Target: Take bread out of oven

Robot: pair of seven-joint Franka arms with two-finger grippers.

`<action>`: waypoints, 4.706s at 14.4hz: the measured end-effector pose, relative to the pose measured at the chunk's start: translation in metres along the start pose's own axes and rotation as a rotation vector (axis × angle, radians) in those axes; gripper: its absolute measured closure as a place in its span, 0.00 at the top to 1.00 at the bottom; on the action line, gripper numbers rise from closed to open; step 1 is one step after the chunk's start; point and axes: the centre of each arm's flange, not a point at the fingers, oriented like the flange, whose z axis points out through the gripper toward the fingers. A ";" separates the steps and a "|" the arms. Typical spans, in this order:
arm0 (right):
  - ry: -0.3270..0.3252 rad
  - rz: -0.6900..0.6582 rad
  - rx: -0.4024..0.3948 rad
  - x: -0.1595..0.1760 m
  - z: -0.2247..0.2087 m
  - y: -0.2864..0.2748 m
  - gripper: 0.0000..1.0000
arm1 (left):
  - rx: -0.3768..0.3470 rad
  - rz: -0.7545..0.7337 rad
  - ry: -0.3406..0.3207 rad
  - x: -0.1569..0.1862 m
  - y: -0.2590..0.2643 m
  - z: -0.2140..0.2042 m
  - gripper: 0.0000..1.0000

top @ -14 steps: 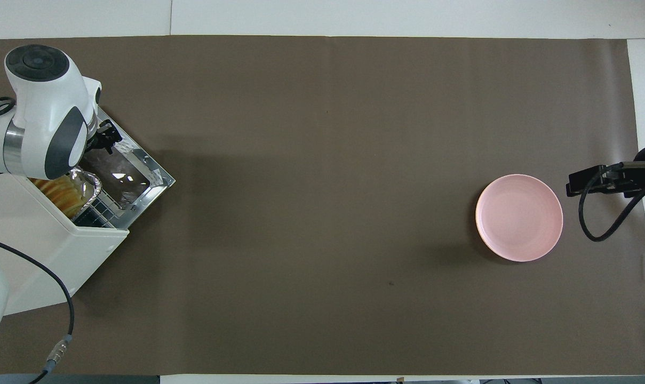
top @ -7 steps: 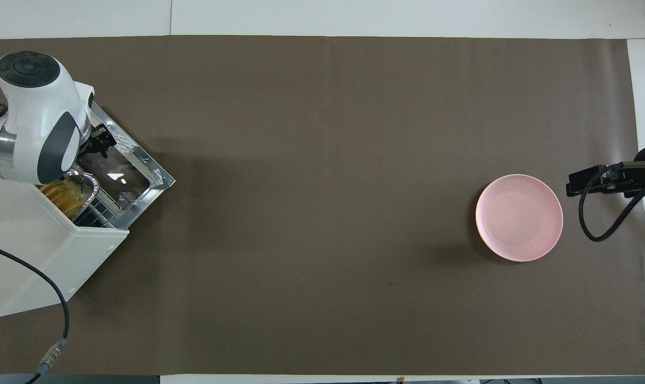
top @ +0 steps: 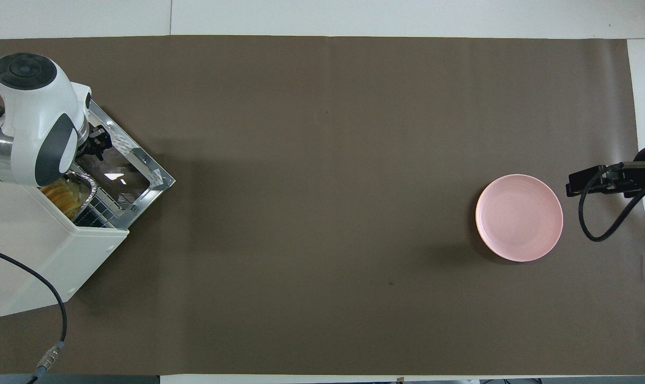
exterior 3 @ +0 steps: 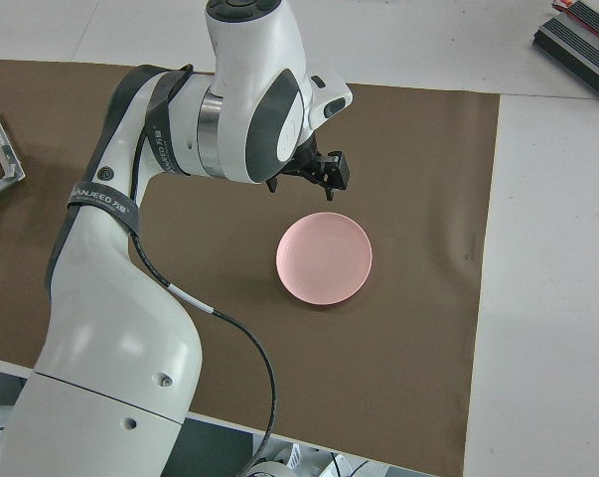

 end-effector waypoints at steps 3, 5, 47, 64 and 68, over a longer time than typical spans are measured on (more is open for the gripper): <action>0.000 0.000 0.000 0.000 0.000 0.000 1.00 | -0.020 -0.021 0.017 0.000 0.004 -0.004 0.41; 0.000 0.000 0.000 0.000 0.000 0.000 1.00 | -0.034 -0.013 0.032 -0.004 0.009 -0.011 0.17; 0.060 0.030 0.001 0.009 0.006 0.016 1.00 | -0.476 0.684 0.096 -0.308 0.291 -0.204 0.02; 0.122 0.049 0.001 0.034 0.019 0.029 1.00 | -0.411 0.739 0.133 -0.430 0.306 -0.151 0.02; 0.124 0.046 0.001 0.034 0.019 0.027 1.00 | -0.418 0.706 0.152 -0.442 0.304 -0.142 0.02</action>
